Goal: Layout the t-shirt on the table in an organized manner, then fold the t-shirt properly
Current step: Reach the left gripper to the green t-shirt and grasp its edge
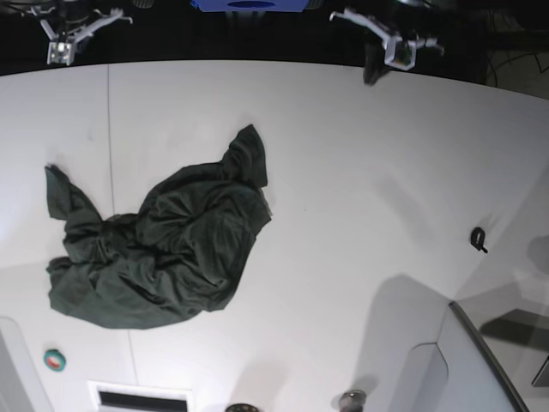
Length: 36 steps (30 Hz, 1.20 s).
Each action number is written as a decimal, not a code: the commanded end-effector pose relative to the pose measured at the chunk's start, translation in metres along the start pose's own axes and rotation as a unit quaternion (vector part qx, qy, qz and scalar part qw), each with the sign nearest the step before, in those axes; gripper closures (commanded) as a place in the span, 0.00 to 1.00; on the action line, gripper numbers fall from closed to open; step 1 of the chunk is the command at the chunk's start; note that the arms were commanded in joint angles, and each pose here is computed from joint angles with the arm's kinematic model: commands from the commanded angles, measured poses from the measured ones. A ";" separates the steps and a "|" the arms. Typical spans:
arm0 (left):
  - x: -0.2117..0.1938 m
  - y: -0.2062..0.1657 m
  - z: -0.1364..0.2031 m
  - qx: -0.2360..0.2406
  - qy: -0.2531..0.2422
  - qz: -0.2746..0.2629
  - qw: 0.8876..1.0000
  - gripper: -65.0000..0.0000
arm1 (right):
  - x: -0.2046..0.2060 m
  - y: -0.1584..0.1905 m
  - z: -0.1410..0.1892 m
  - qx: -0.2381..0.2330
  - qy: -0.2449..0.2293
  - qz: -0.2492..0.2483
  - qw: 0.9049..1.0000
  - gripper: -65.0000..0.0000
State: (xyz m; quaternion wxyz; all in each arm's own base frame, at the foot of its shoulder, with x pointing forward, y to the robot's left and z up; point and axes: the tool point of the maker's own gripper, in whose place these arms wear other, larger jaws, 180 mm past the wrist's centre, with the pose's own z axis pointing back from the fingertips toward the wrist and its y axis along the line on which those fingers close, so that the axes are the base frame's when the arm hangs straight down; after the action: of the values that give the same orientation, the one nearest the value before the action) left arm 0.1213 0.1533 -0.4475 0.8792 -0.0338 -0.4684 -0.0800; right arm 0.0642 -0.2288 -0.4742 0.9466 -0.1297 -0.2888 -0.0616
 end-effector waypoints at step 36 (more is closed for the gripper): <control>0.054 -0.126 -0.177 -0.135 0.096 0.074 0.983 1.00 | 0.196 -0.046 -0.158 0.047 -0.043 0.053 0.997 0.49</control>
State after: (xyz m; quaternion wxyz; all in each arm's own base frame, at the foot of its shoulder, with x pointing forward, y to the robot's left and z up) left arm 0.2808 -0.0026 -0.4960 0.9005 -0.1859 -0.3852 -0.0783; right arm 0.2956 -0.3166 -0.4887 0.9436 -0.0912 -0.3184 0.0040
